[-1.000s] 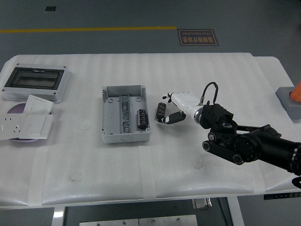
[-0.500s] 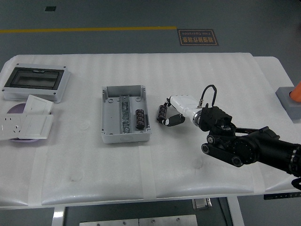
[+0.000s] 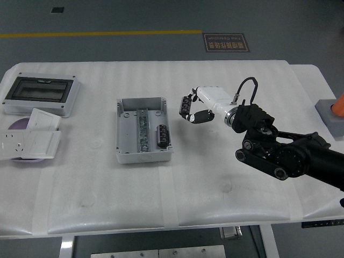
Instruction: Pick up the battery,place it into the box
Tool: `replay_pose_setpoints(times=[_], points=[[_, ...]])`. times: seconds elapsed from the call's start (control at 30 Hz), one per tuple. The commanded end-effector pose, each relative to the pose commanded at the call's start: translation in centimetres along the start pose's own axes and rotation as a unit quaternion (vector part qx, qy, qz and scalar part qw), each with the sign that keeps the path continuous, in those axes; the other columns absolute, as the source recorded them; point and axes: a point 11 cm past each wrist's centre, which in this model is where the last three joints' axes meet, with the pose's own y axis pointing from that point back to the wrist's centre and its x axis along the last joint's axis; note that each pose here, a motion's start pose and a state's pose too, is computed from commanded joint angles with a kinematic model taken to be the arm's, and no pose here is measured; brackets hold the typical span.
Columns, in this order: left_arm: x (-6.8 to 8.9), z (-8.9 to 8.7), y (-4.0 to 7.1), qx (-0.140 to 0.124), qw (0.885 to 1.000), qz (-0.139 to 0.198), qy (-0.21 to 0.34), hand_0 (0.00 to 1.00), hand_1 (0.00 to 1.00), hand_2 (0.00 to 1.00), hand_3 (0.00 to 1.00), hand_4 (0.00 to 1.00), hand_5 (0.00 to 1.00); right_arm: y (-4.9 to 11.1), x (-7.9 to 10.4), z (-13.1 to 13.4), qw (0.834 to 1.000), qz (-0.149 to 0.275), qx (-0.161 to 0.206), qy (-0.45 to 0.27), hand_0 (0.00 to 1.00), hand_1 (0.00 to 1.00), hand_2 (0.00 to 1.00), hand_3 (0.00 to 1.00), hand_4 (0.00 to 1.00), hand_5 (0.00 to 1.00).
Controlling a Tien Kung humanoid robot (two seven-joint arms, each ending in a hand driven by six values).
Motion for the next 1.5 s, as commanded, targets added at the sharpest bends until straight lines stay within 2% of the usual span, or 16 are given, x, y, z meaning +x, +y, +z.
replay_pose_setpoints(times=[0.17, 0.33, 0.53, 0.57, 0.73, 0.77, 0.93, 0.97, 1.17, 1.3, 1.4, 1.5], points=[[-0.1, -0.1, 0.0, 0.001, 1.0, -0.001, 0.0, 0.651, 0.66, 0.619, 0.622, 0.516, 0.368, 0.8, 1.4, -3.3, 0.997, 0.017, 0.046, -0.056, 0.727, 0.672, 0.598, 0.635, 0.623, 0.307], [-0.1, -0.1, 0.0, 0.001, 1.0, -0.001, -0.001, 0.651, 0.66, 0.619, 0.622, 0.516, 0.368, 2.0, -0.4, -7.7, 0.992, -0.017, 0.11, -0.066, 0.727, 0.672, 0.598, 0.635, 0.623, 0.307], [0.0, -0.2, 0.0, 0.003, 1.0, 0.0, -0.001, 0.651, 0.66, 0.619, 0.623, 0.517, 0.37, 2.6, -2.3, -9.2, 0.987, -0.047, 0.133, -0.071, 0.728, 0.672, 0.606, 0.645, 0.636, 0.324], [0.0, -0.2, 0.0, 0.003, 1.0, 0.0, -0.002, 0.651, 0.661, 0.619, 0.623, 0.518, 0.372, 2.6, -2.5, -9.2, 0.987, -0.05, 0.135, -0.072, 0.746, 0.705, 0.71, 0.758, 0.706, 0.362], [0.0, -0.2, 0.0, 0.004, 1.0, -0.001, -0.002, 0.651, 0.661, 0.619, 0.623, 0.518, 0.372, 2.6, -3.0, -9.2, 0.986, -0.058, 0.134, -0.076, 0.746, 0.705, 0.71, 0.758, 0.706, 0.362], [0.0, -0.2, 0.0, 0.004, 1.0, -0.001, -0.002, 0.651, 0.66, 0.619, 0.622, 0.518, 0.373, 2.5, -3.2, -9.1, 0.986, -0.06, 0.132, -0.076, 0.774, 0.752, 0.758, 0.857, 0.749, 0.392], [0.0, -0.2, 0.0, 0.004, 1.0, -0.001, -0.002, 0.651, 0.66, 0.619, 0.622, 0.518, 0.373, 2.4, -4.1, -8.3, 0.987, -0.068, 0.12, -0.076, 0.774, 0.752, 0.758, 0.857, 0.749, 0.392], [0.0, -0.2, 0.0, 0.004, 1.0, -0.001, -0.002, 0.651, 0.66, 0.619, 0.62, 0.517, 0.373, 2.3, -4.2, -8.1, 0.988, -0.069, 0.117, -0.076, 0.772, 0.746, 0.749, 0.855, 0.789, 0.415], [0.0, -0.2, 0.0, 0.004, 1.0, -0.001, -0.002, 0.652, 0.66, 0.619, 0.62, 0.516, 0.377, 2.2, -4.3, -7.1, 0.99, -0.068, 0.105, -0.072, 0.768, 0.744, 0.741, 0.851, 0.771, 0.396], [0.0, -0.2, 0.0, 0.004, 1.0, -0.001, -0.002, 0.652, 0.66, 0.619, 0.62, 0.516, 0.377, 2.0, -2.9, -6.5, 0.991, -0.05, 0.101, -0.074, 0.768, 0.744, 0.741, 0.851, 0.771, 0.396], [0.0, -0.2, 0.0, 0.003, 1.0, -0.001, -0.001, 0.651, 0.66, 0.619, 0.619, 0.515, 0.376, 1.9, -0.8, -5.2, 0.993, -0.024, 0.089, -0.077, 0.766, 0.742, 0.734, 0.847, 0.772, 0.392], [0.0, -0.2, 0.0, 0.003, 1.0, -0.002, 0.0, 0.651, 0.66, 0.619, 0.619, 0.515, 0.376, 1.8, 1.5, -2.7, 0.995, 0.005, 0.062, -0.078, 0.766, 0.742, 0.734, 0.847, 0.772, 0.392]])
